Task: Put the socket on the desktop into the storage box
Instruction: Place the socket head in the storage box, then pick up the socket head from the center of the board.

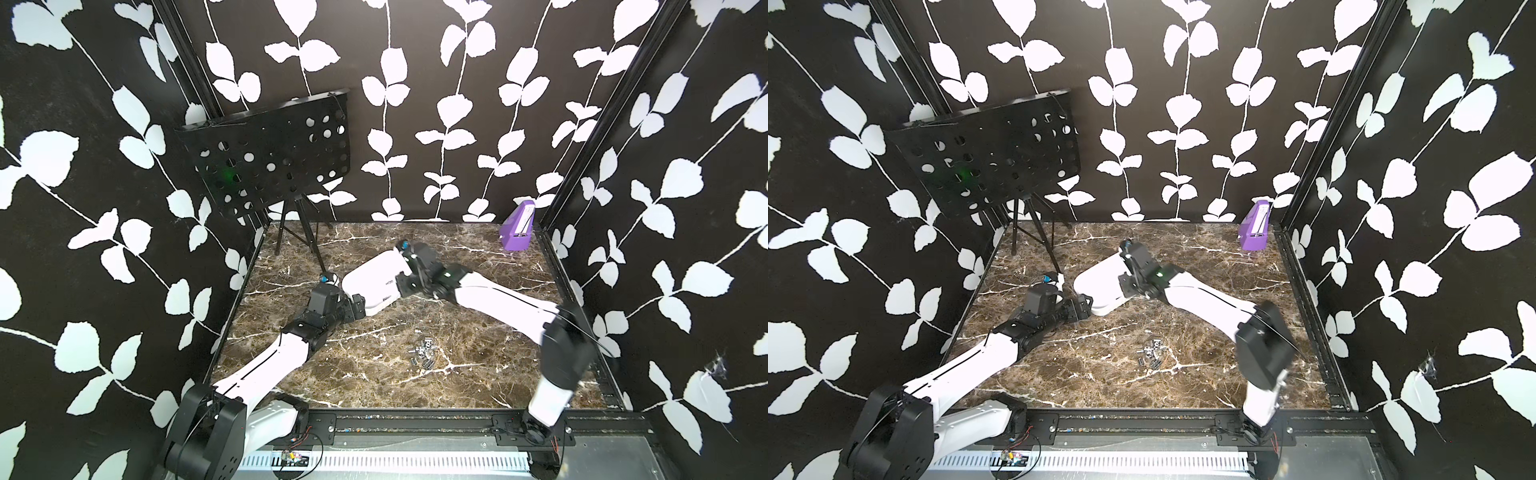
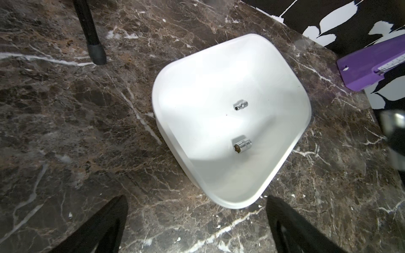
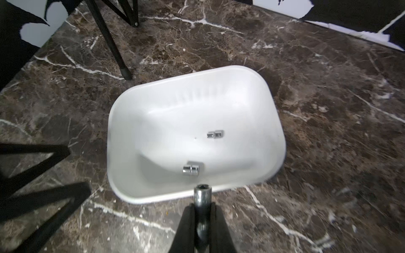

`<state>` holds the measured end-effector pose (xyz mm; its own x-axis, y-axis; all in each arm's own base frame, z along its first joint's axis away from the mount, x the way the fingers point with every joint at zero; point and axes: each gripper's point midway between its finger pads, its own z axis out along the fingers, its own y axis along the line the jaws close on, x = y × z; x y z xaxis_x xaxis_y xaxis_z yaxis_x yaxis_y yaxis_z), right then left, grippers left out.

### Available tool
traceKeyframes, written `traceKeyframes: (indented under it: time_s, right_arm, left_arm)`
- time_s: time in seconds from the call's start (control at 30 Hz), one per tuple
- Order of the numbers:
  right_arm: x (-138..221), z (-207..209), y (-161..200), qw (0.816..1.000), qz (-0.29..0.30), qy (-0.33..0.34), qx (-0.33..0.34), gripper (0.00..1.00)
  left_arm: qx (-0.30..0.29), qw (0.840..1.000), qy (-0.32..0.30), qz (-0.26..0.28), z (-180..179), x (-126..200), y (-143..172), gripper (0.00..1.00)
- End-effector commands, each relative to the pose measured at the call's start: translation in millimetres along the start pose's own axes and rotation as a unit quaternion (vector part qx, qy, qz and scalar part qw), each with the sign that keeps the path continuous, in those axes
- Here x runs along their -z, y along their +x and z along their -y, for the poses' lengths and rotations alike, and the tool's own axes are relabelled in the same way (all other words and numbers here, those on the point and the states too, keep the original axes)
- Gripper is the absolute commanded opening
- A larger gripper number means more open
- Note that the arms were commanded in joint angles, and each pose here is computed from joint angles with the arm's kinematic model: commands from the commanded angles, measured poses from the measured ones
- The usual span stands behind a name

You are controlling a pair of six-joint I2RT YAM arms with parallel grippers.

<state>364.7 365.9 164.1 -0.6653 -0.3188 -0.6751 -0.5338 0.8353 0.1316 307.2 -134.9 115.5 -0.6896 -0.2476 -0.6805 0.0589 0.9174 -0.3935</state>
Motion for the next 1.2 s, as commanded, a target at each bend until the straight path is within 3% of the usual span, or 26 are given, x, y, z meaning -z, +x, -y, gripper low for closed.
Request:
traceKeyframes:
  time_s: [0.0, 0.27, 0.57, 0.73, 0.9, 1.17]
  right_arm:
    - [-27, -2, -8, 1.000, -0.023, 0.012, -0.014, 0.04]
    - [-82, 3, -5, 0.997, -0.059, 0.054, 0.007, 0.10]
    - [-83, 5, -6, 0.996, -0.061, 0.062, 0.016, 0.29]
    - [-64, 4, -10, 0.997, -0.053, 0.055, 0.020, 0.34]
    - [-22, 1, -9, 0.997, -0.039, 0.045, 0.040, 0.38]
    - [60, 20, 58, 0.988, -0.048, 0.075, 0.127, 0.41]
  left_arm:
    - [-0.007, 1.000, 0.009, 0.010, 4, 5, -3, 0.99]
    - [-0.001, 1.000, 0.017, 0.006, 6, 4, -1, 0.99]
    - [-0.002, 1.000, 0.016, 0.002, 6, 3, -1, 0.99]
    - [0.000, 1.000, 0.025, 0.000, 10, 2, 0, 0.99]
    - [-0.002, 0.999, 0.033, 0.003, 13, 5, -2, 0.99]
    - [0.000, 0.999, 0.032, 0.013, 13, 11, -5, 0.99]
